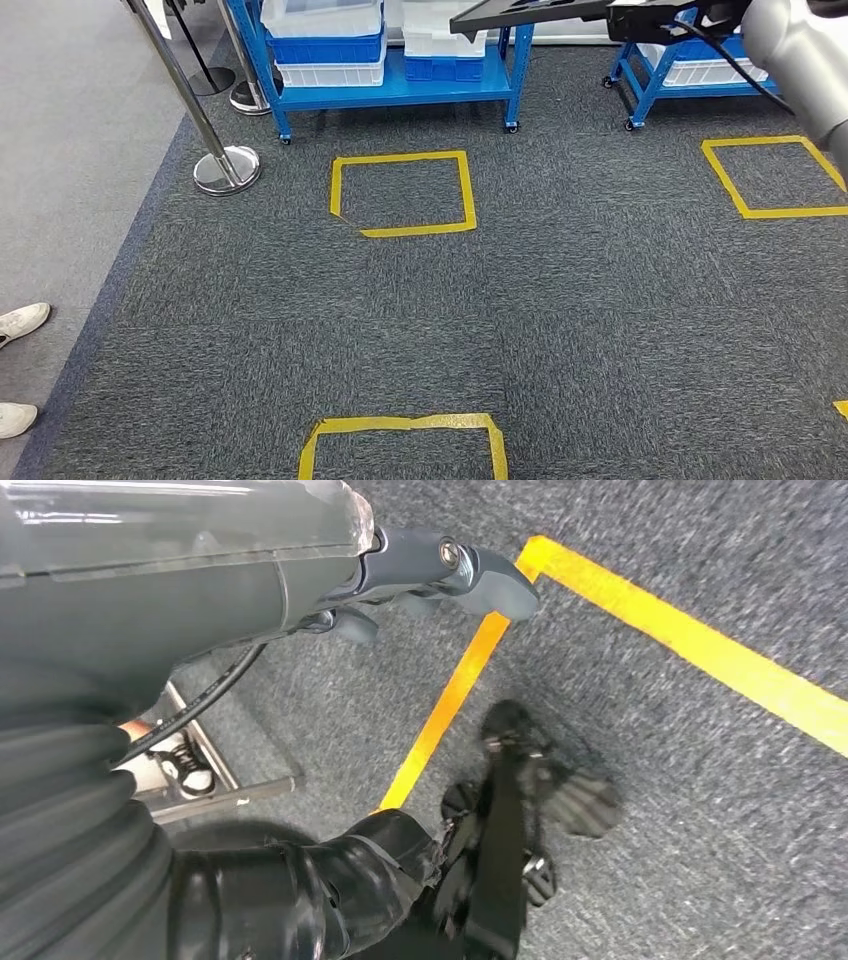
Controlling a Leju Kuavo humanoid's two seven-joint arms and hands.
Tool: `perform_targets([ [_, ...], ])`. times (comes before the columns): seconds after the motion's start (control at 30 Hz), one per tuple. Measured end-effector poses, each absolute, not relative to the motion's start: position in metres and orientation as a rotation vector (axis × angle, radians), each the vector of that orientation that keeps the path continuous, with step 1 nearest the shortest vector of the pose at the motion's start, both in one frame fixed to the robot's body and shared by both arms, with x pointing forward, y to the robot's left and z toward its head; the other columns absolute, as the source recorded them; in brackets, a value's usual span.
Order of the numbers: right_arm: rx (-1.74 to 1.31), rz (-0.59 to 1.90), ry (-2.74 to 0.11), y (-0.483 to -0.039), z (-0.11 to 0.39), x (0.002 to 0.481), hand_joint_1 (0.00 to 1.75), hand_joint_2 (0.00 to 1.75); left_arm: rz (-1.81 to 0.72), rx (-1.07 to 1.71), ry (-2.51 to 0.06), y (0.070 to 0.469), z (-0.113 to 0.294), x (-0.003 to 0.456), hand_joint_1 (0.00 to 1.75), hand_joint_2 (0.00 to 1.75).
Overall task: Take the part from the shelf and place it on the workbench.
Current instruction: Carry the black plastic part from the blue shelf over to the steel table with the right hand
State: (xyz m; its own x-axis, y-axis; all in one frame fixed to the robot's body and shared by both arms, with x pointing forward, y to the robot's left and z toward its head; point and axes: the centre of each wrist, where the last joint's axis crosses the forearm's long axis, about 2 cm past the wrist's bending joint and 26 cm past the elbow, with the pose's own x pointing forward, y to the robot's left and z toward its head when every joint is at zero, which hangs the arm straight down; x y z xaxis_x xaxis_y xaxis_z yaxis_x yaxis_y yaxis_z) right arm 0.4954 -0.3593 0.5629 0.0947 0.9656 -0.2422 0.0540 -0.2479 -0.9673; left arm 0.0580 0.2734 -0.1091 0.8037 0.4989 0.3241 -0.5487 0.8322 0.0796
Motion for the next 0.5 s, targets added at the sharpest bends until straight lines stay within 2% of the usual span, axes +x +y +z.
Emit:
perform_targets([
  [0.5,-1.512,1.253,-1.046,-0.3651,0.5699,0.4928,1.75,1.75,0.556,0.158,-0.317,0.2703,-0.1089,0.0587,0.0,1.75],
])
